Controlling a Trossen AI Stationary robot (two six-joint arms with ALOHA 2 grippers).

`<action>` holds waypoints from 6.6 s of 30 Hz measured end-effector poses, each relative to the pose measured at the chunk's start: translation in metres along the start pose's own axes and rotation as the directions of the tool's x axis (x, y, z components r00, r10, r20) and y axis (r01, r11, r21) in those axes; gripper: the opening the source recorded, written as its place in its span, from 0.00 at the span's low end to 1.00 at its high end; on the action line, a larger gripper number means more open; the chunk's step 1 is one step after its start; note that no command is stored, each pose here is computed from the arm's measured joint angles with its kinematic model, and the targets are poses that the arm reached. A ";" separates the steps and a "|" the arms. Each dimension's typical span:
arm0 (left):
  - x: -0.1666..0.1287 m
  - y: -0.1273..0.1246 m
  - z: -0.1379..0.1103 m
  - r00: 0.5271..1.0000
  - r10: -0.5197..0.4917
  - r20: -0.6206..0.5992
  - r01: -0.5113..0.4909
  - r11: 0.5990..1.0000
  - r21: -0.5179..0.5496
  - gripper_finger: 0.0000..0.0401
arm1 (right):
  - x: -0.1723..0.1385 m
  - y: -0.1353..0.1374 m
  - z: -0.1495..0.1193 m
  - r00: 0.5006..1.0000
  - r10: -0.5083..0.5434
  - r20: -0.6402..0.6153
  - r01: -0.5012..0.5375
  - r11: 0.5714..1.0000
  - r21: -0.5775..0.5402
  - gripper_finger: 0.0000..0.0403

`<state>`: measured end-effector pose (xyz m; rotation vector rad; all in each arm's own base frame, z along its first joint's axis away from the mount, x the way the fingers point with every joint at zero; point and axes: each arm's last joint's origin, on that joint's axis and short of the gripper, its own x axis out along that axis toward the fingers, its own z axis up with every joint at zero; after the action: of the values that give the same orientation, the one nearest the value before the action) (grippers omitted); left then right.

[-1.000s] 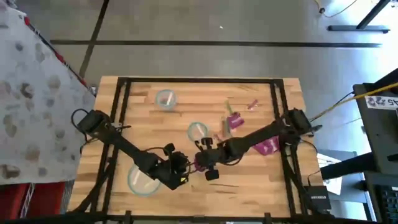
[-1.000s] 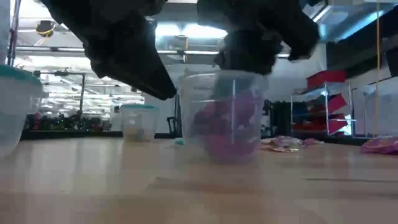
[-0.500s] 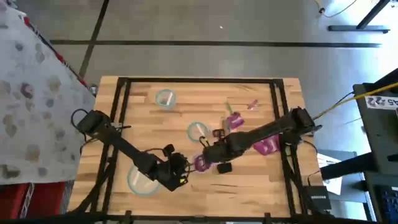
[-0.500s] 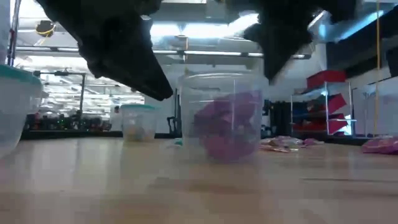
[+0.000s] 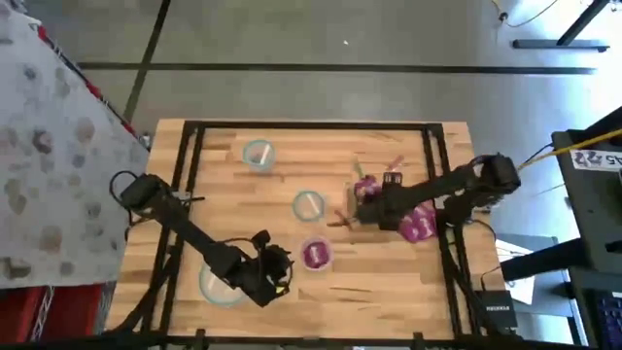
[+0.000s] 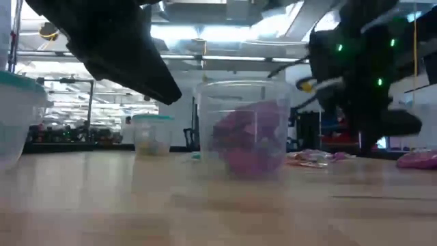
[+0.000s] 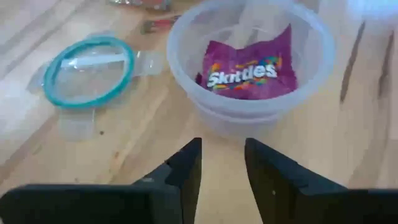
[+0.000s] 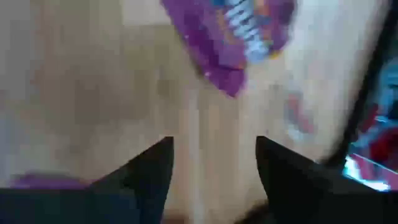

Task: Sort candy
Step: Put the violet candy into the bottom small transparent bin

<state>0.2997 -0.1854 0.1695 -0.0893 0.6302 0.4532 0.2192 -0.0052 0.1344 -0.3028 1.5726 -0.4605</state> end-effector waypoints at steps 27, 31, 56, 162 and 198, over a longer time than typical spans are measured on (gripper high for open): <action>0.003 0.002 0.002 1.000 0.008 0.001 -0.008 1.000 -0.011 0.27 | 0.025 -0.034 0.016 0.983 0.137 0.121 -0.144 0.988 0.055 0.02; 0.003 0.002 0.002 1.000 0.007 0.001 -0.007 1.000 -0.017 0.27 | 0.012 -0.031 0.009 0.987 0.128 0.097 -0.133 0.990 0.051 0.00; 0.003 0.002 0.002 1.000 0.008 0.000 -0.008 0.999 -0.046 0.27 | -0.176 0.072 0.065 0.729 0.382 0.568 -0.330 0.923 -0.198 0.00; 0.002 0.001 0.002 1.000 0.018 0.017 -0.018 1.000 0.004 0.27 | -0.034 0.046 -0.049 0.975 0.216 0.050 -0.220 0.919 0.327 0.62; 0.003 -0.002 0.007 0.999 -0.014 0.050 0.015 1.000 -0.024 0.27 | -0.178 0.068 0.032 0.554 0.269 0.788 -0.282 0.951 -0.126 0.01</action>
<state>0.3063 -0.1849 0.1735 -0.1056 0.5752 0.4482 0.2675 0.1339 0.2592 -0.1951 0.6858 -0.0418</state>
